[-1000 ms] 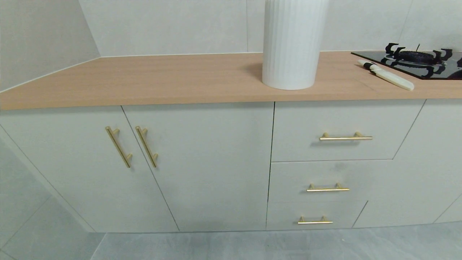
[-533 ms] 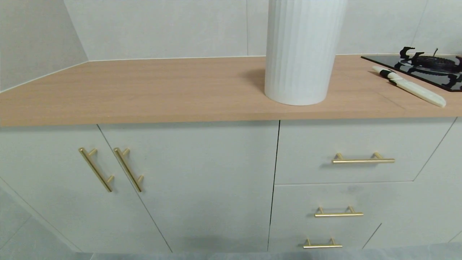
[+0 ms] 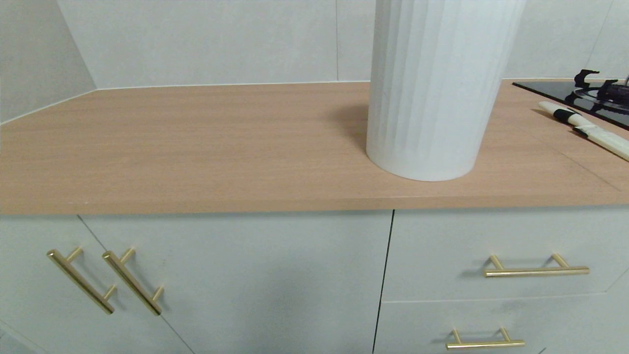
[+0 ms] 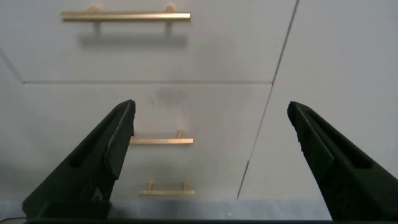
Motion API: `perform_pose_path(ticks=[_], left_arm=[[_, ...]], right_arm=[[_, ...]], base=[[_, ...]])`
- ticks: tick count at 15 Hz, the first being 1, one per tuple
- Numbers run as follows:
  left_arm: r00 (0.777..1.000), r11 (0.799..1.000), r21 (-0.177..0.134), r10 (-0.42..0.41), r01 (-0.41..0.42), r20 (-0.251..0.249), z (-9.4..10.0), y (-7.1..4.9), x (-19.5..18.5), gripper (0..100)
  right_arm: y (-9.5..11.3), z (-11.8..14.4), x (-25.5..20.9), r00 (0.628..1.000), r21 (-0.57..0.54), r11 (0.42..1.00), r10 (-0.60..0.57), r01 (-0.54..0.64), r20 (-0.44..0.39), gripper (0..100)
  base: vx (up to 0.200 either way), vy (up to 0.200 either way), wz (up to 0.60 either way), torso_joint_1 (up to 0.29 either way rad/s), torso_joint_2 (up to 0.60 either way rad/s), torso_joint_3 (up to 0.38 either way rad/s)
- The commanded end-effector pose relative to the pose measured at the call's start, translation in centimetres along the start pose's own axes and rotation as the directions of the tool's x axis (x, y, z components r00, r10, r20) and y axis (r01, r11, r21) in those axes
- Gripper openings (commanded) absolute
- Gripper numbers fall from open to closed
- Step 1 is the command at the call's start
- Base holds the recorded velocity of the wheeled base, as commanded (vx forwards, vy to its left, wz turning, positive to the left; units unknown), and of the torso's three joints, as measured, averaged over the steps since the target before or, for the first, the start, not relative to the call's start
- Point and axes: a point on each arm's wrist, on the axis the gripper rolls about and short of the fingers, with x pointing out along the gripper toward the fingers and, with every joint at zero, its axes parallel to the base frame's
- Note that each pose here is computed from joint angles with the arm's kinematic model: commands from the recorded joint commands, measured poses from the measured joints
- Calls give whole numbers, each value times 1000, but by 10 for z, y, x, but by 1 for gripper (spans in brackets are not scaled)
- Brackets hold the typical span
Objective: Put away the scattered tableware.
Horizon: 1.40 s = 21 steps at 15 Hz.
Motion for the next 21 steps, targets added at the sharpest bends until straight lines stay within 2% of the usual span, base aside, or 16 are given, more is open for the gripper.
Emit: perform_pose_path(ticks=[1,7,18,21], left_arm=[[1000,1000,0,0,0,0,0,0,0,100],[1000,1000,0,0,0,-2,0,0,0,100],[1000,1000,0,0,0,0,0,0,0,100],[1000,1000,0,0,0,0,0,0,0,100]], right_arm=[[0,0,0,1000,0,1000,0,0,-2,100],[0,0,0,1000,0,1000,0,0,-2,100],[0,0,0,1000,0,1000,0,0,-2,100],[0,0,0,1000,0,1000,0,0,-1,100]], base=[[0,0,0,0,0,0],[0,0,0,0,0,0],[0,-200,0,2,3,2],[0,0,0,0,0,0]])
